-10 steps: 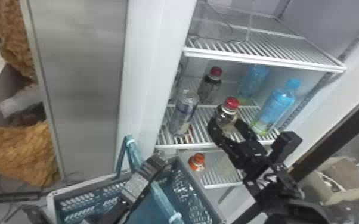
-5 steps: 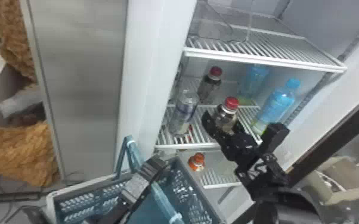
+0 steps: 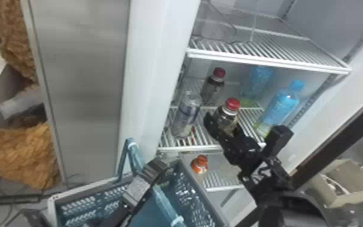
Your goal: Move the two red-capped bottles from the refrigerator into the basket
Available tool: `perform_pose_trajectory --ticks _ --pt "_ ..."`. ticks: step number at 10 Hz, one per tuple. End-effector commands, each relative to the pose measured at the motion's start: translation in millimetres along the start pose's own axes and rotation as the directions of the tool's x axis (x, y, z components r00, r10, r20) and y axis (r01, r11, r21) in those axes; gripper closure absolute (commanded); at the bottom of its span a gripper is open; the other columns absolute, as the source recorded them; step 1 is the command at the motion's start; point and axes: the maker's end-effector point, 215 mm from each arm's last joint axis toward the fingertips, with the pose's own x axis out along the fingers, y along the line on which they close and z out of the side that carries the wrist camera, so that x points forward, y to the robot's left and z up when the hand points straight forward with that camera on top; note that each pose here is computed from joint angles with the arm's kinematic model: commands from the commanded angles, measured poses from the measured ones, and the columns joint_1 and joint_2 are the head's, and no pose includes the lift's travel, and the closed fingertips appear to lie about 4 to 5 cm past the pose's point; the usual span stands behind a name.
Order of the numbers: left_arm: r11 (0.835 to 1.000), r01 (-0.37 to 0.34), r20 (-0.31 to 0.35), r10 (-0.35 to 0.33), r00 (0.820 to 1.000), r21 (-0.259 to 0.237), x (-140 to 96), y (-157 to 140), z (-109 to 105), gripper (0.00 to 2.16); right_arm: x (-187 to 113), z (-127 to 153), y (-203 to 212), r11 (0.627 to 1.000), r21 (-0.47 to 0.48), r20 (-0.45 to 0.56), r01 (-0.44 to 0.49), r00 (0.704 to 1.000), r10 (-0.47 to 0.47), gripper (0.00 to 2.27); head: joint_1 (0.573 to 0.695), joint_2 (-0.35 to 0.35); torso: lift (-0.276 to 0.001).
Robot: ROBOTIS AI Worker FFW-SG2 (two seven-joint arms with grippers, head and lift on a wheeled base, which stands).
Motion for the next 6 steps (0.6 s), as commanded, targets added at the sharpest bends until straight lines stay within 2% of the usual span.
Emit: perform_pose_trajectory --ticks 1,3,6 --pt "1.0 0.0 0.001 0.0 1.0 0.0 0.2 0.0 -0.1 1.2 -20.6 13.8 -2.7 1.0 -0.021 0.006 0.013 1.0 -0.013 1.27 0.695 -0.35 0.0" --pt "1.0 0.0 0.001 0.0 1.0 0.0 0.2 0.0 -0.1 1.2 -43.2 25.3 -1.9 0.999 -0.021 0.006 0.024 1.0 -0.024 1.27 0.695 -0.35 0.0" --pt "1.0 0.001 0.002 -0.001 1.0 -0.006 -0.1 -0.2 -1.0 1.2 -70.2 34.0 28.7 1.0 0.016 -0.018 -0.027 0.999 0.027 1.27 0.695 -0.35 0.0"
